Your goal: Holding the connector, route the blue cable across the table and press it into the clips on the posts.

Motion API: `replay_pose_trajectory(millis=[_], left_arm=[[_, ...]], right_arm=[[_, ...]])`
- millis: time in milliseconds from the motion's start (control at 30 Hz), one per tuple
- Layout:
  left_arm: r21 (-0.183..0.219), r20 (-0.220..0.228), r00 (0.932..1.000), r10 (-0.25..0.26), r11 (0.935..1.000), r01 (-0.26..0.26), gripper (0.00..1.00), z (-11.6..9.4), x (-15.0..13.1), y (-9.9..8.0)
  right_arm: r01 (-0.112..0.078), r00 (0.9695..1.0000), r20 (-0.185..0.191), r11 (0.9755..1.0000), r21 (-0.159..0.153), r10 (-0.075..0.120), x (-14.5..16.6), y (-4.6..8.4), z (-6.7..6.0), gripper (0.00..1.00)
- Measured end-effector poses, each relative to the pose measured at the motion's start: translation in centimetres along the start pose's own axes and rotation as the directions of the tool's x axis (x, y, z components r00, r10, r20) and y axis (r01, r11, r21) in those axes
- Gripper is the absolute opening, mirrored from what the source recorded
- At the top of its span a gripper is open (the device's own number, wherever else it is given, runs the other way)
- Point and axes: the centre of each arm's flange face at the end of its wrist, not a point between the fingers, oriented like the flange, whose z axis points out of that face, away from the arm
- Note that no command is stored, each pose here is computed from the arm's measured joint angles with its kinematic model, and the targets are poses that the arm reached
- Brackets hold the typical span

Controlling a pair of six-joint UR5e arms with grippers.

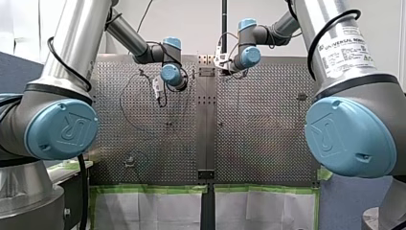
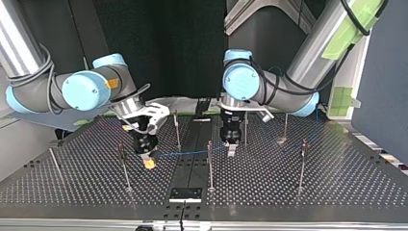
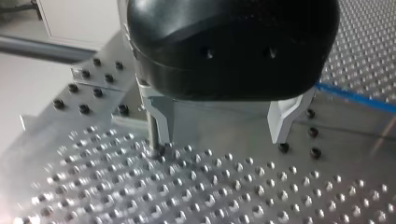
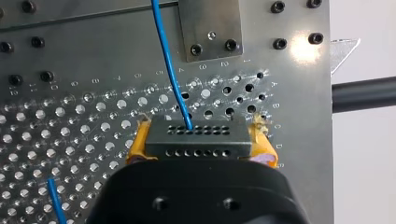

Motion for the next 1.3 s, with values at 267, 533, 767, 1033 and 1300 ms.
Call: replay_pose_trajectory(millis=[267, 533, 767, 1033, 1300], left_arm=[[0.029, -0.003, 1.0000, -0.005, 0.9996, 0.005, 1.00, -3.4, -1.3, -1.1], [0.064, 0.009, 0.9998, -0.015, 0.9978, 0.014, 1.00, -6.5, -2.9, -2.4], [0.107, 0.028, 0.9995, -0.011, 0.9942, 0.008, 1.00, -9.1, -4.7, -4.0], [0.127, 0.069, 0.9975, -0.015, 0.9918, 0.006, 1.00, -10.9, -4.9, -6.7], [0.165, 0.085, 0.9960, -0.028, 0.9862, 0.014, 1.00, -12.6, -5.9, -9.9]], right_arm=[[0.001, 1.0000, 0.000, 1.0000, -0.006, -0.001, 0.1, 0.4, 0.0, 0.00], [0.001, 1.0000, 0.000, 0.9999, -0.014, -0.001, 0.4, 1.0, -0.1, 0.00], [-0.002, 0.9998, 0.020, 0.9997, -0.025, 0.002, 0.6, 1.5, -0.5, 0.00], [0.001, 0.9999, 0.016, 0.9995, -0.031, -0.001, 1.8, 1.6, -1.2, 0.00], [0.003, 1.0000, 0.009, 0.9995, -0.033, -0.003, 2.8, 1.4, -2.2, 0.00]])
